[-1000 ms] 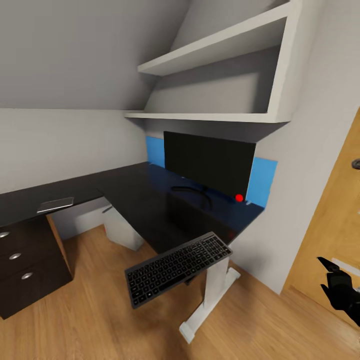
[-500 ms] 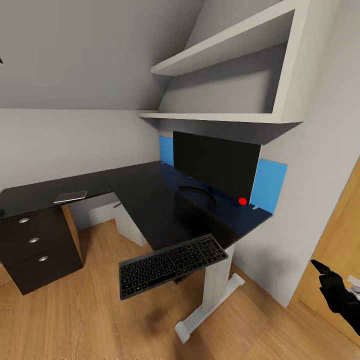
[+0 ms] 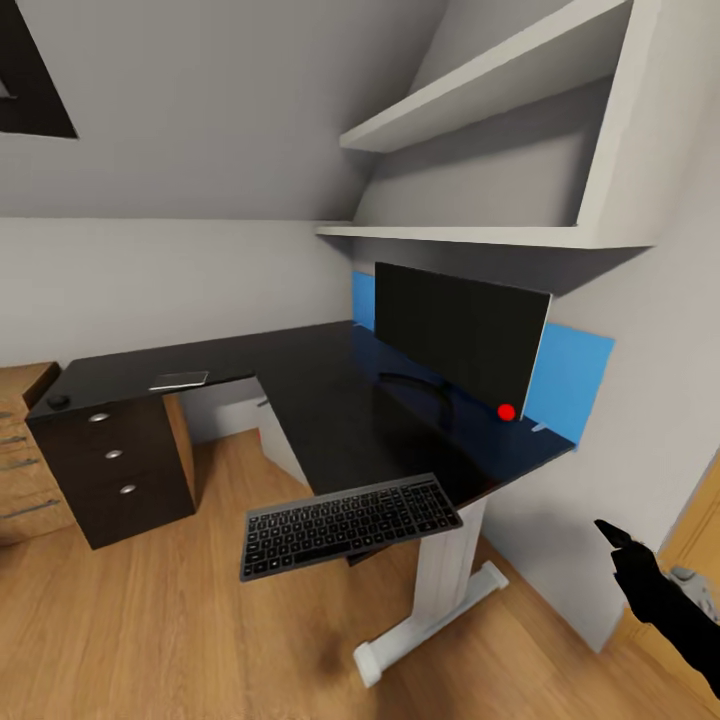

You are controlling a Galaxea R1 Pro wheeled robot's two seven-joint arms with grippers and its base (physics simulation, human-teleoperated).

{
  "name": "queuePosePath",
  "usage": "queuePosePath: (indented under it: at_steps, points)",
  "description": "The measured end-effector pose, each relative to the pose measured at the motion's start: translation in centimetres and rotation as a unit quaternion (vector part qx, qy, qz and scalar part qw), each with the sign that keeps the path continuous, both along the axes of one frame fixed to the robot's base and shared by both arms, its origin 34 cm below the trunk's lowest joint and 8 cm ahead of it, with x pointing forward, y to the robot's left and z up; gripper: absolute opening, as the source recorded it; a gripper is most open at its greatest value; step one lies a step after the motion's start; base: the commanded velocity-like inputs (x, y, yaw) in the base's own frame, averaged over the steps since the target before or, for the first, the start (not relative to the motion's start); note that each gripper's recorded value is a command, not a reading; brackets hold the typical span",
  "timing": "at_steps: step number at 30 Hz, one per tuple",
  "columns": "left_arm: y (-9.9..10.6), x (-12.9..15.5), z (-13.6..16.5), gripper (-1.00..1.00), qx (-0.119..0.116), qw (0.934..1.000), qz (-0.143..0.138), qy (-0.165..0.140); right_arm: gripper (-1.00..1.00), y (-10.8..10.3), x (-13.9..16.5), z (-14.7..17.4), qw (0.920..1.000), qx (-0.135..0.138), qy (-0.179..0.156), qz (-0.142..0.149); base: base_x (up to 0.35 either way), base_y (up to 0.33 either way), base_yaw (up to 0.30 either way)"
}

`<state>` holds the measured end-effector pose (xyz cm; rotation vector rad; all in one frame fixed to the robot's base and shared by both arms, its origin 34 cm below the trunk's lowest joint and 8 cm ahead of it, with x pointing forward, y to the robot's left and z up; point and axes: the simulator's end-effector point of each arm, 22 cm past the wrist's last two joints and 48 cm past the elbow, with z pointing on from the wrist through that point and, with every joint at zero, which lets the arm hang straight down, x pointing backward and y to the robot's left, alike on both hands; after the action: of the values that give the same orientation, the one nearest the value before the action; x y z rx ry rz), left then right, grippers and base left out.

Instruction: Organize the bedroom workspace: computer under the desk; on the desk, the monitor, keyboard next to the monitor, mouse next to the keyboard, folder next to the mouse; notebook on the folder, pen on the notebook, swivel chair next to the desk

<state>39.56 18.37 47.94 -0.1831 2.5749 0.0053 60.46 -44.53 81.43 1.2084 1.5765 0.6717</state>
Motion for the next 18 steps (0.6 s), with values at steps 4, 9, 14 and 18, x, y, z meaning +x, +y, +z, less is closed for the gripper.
queuePosePath:
  at_steps: [4, 9, 14, 18]
  points:
    - [0.0, -0.1, 0.0, 1.00, 0.000, 1.0000, 0.000, 0.001, 1.00, 1.2, 0.2, -0.5, 0.9997, -0.015, 0.009, 0.015, -0.056, -0.058, 0.277]
    - [0.0, -0.1, -0.1, 1.00, 0.000, 1.0000, 0.000, 0.002, 1.00, 1.6, 0.2, -0.7, 0.9997, -0.015, 0.010, 0.018, -0.211, -0.205, 0.277]
    - [0.0, -0.1, -0.1, 1.00, 0.000, 1.0000, 0.000, 0.002, 1.00, 1.6, 0.2, -0.7, 0.9997, -0.014, 0.010, 0.018, -0.252, -0.238, 0.277]
    - [0.0, -0.1, -0.1, 1.00, 0.000, 1.0000, 0.000, 0.001, 1.00, 1.7, 0.3, -0.7, 0.9997, -0.014, 0.009, 0.019, -0.255, -0.242, 0.277]
